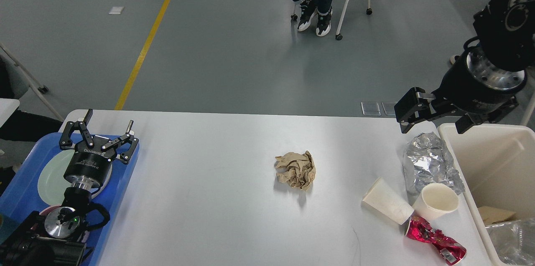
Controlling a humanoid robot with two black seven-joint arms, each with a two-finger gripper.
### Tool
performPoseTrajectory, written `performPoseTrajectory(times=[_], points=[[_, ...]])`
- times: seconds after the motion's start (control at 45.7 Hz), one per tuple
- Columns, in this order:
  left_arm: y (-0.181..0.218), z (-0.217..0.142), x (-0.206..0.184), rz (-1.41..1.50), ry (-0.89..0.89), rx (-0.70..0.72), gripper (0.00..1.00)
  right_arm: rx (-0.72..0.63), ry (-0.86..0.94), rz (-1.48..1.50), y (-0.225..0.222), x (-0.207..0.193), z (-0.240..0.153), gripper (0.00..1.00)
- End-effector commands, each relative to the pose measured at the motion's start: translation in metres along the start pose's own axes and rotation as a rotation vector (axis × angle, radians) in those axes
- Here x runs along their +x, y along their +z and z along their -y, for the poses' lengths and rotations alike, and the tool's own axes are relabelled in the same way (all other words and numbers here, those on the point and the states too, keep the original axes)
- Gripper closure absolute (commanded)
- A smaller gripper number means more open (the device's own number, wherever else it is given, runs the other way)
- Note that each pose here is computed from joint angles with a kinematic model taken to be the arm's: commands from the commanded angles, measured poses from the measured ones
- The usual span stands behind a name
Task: Tidy desktop
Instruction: 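Lower the right gripper toward the crumpled foil beside the bin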
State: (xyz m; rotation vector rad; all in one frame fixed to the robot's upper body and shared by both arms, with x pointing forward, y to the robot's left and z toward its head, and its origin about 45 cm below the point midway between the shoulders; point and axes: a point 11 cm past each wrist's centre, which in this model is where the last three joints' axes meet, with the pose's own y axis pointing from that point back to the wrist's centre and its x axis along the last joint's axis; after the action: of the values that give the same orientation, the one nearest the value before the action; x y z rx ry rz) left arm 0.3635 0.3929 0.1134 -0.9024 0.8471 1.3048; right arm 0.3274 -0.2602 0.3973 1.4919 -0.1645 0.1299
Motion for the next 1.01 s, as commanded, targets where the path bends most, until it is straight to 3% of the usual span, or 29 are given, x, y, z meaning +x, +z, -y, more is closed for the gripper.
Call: performPoseTrajectory(times=[0.0,0.656,0.984], points=[[0.0,0.0,0.0,0.0,0.0,0.0,0.04,0.007,0.006,-0.015,-0.009,-0.001,-0.004,0.0],[0.0,0.0,0.0,0.0,0.0,0.0,0.04,0.013,0.035,0.062,0.002,0.004,0.024,0.0],[0.0,-0.001,0.001,-0.001,0.001,0.0,0.04,-0.05,0.077,0.148,0.035,0.021,0.065,0.0]])
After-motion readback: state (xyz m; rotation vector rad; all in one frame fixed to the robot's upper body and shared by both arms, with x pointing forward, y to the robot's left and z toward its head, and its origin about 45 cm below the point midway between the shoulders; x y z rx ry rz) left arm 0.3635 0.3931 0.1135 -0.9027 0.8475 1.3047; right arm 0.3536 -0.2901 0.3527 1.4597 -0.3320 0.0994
